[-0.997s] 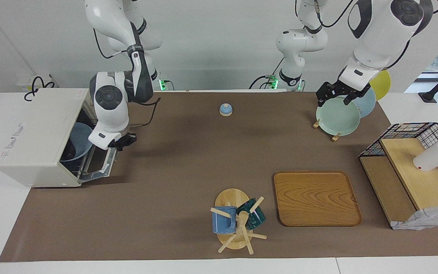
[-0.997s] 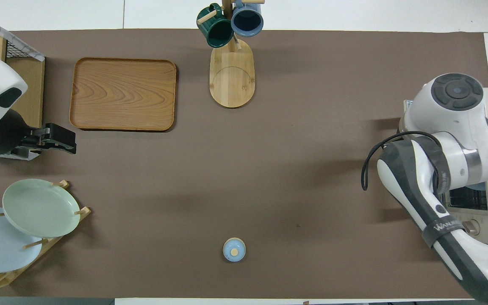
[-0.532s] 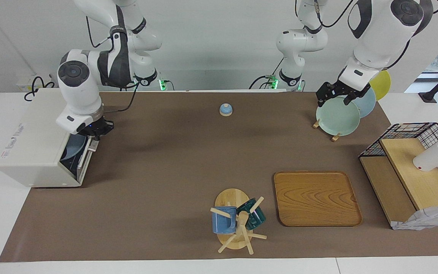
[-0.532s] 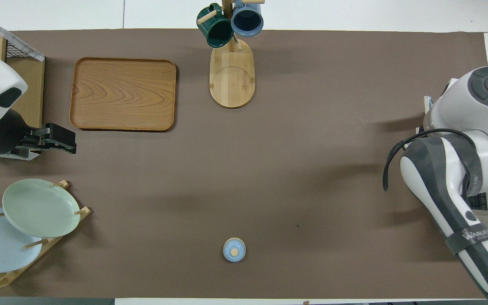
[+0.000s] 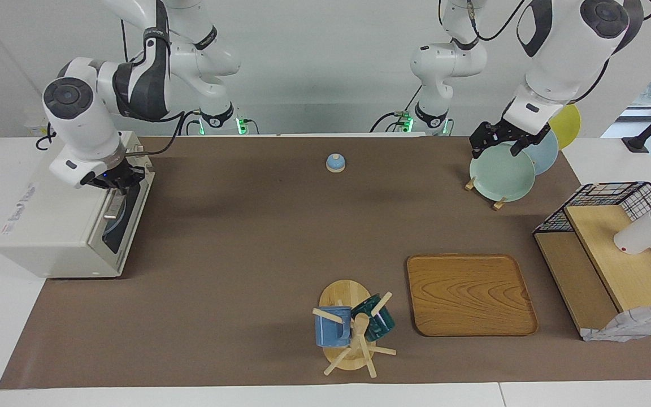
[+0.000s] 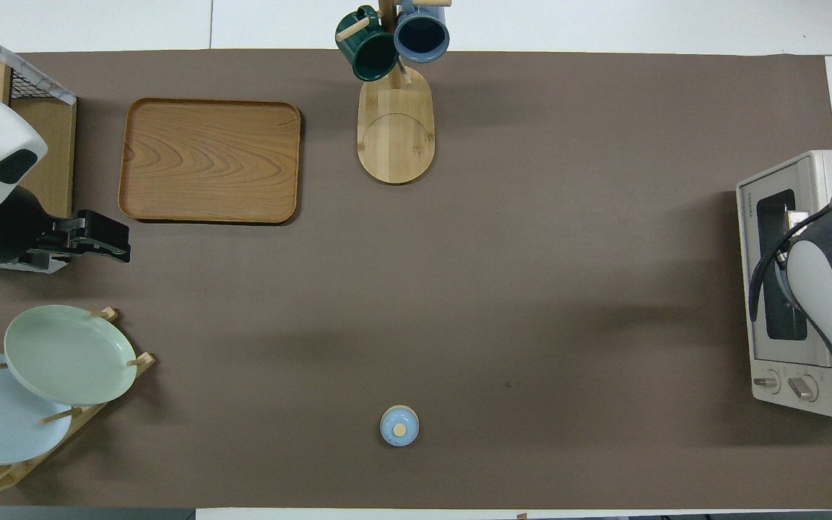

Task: Put eggplant into oven

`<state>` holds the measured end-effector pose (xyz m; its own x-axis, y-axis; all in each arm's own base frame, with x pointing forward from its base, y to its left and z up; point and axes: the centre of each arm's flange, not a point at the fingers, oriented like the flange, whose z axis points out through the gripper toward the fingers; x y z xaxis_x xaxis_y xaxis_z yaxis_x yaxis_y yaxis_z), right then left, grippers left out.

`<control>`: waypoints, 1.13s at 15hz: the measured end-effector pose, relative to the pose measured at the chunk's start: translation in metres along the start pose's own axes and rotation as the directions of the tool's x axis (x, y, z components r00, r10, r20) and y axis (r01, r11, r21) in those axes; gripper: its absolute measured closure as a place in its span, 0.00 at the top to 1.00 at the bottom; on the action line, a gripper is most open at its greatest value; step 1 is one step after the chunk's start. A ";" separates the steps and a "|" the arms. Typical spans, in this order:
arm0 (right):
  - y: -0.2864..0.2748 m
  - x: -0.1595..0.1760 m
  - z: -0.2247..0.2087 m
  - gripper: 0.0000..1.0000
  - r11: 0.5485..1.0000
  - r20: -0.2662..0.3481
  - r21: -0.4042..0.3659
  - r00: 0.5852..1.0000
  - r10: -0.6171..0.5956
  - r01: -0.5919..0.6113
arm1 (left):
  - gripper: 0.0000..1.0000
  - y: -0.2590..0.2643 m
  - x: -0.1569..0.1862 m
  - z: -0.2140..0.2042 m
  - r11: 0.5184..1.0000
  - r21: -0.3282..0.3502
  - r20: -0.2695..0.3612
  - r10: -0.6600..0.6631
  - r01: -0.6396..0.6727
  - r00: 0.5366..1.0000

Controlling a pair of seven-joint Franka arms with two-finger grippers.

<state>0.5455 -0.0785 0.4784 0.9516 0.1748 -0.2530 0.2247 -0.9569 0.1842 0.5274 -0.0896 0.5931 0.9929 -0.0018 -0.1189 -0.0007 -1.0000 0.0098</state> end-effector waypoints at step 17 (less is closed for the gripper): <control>-0.016 -0.003 -0.131 0.35 0.992 -0.037 0.129 0.999 -0.001 0.006 | 1.00 0.000 0.000 0.000 1.000 0.000 0.000 0.000 0.000 1.000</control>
<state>0.5669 -0.0332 0.6004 0.9584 0.1844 -0.2177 0.2015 -0.9777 0.0590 0.5274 -0.0896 0.5931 0.9929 -0.0018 -0.1189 -0.0006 -1.0000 0.0098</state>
